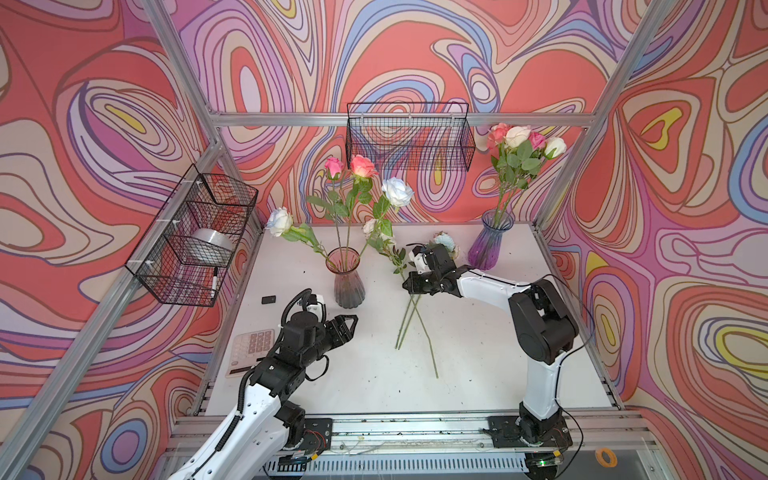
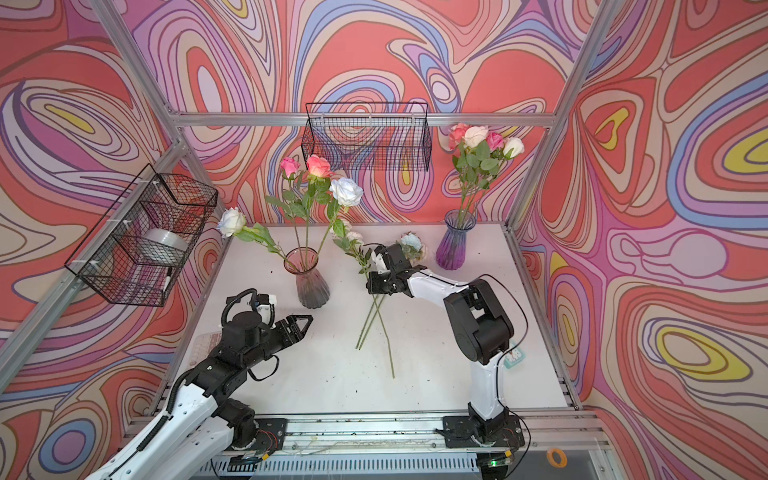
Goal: Arrange the flowers into the vase
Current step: 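Lift the white rose high over the pink-grey vase with the right gripper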
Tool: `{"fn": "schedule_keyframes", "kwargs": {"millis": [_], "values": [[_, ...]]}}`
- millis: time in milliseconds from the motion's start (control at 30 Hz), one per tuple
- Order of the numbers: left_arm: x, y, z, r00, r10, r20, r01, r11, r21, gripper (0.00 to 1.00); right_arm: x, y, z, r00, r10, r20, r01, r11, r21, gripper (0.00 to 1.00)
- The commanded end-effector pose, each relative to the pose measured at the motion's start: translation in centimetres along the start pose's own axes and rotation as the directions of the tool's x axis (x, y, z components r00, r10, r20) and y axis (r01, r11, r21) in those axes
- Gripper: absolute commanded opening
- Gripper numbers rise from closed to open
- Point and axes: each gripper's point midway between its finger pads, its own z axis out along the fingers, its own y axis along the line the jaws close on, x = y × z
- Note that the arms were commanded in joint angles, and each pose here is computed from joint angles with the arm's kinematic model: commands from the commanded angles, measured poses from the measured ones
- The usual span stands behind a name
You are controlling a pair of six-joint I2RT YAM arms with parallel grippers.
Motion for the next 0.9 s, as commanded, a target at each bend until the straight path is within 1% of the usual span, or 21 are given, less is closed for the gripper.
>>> {"fn": "schedule_keyframes", "kwargs": {"millis": [0, 67, 133, 167, 233, 333, 433, 533, 633, 700, 800, 867], "values": [[-0.9, -0.6, -0.8, 0.999, 0.025, 0.029, -0.024, 1.0, -0.009, 0.69, -1.9, 1.9, -3.4, 0.991, 0.067, 0.112, -0.055, 0.993, -0.107, 0.0], [-1.1, -0.6, -1.1, 0.999, 0.035, 0.039, -0.034, 0.999, -0.015, 0.7, -1.7, 1.9, -5.4, 0.984, 0.096, 0.15, -0.078, 0.989, -0.124, 0.0], [-1.5, -0.6, -1.4, 0.997, 0.042, 0.06, -0.041, 0.999, -0.018, 0.7, -1.5, 2.0, -7.3, 0.972, 0.097, 0.214, -0.068, 0.988, -0.141, 0.0], [-1.7, -0.5, -1.6, 0.996, 0.043, 0.075, -0.042, 0.999, -0.023, 0.71, -1.5, 2.5, -8.5, 0.958, 0.096, 0.272, -0.05, 0.984, -0.169, 0.0], [-2.3, -0.4, -2.0, 0.993, 0.04, 0.116, -0.037, 0.999, -0.024, 0.71, -0.8, 3.0, -10.5, 0.931, 0.102, 0.349, -0.024, 0.975, -0.221, 0.0], [-3.3, -0.7, -2.5, 0.982, 0.029, 0.186, -0.029, 1.0, -0.002, 0.72, -0.8, 3.4, -14.4, 0.869, 0.061, 0.491, 0.048, 0.977, -0.207, 0.0], [-4.3, -1.1, -3.2, 0.966, 0.014, 0.258, -0.024, 0.999, 0.035, 0.73, -1.3, 4.6, -18.5, 0.779, 0.03, 0.626, 0.132, 0.969, -0.211, 0.0], [-5.0, -1.4, -4.0, 0.949, -0.001, 0.316, -0.02, 0.998, 0.063, 0.73, -2.0, 5.8, -22.1, 0.688, -0.025, 0.726, 0.208, 0.964, -0.164, 0.0], [-5.6, -1.5, -4.8, 0.931, -0.011, 0.365, -0.019, 0.997, 0.079, 0.74, -3.3, 7.4, -26.3, 0.571, -0.057, 0.819, 0.275, 0.953, -0.125, 0.0], [-5.9, -1.3, -5.4, 0.918, -0.017, 0.396, -0.016, 0.997, 0.081, 0.74, -4.4, 9.4, -29.1, 0.495, -0.065, 0.866, 0.334, 0.935, -0.121, 0.0], [-6.3, -1.1, -6.2, 0.904, -0.023, 0.426, -0.009, 0.997, 0.073, 0.75, -5.8, 12.5, -31.9, 0.415, -0.054, 0.908, 0.413, 0.9, -0.135, 0.0], [-6.5, -0.7, -6.7, 0.896, -0.029, 0.444, 0.004, 0.998, 0.057, 0.75, -6.5, 15.4, -33.2, 0.355, -0.054, 0.933, 0.484, 0.865, -0.134, 0.0]]}}
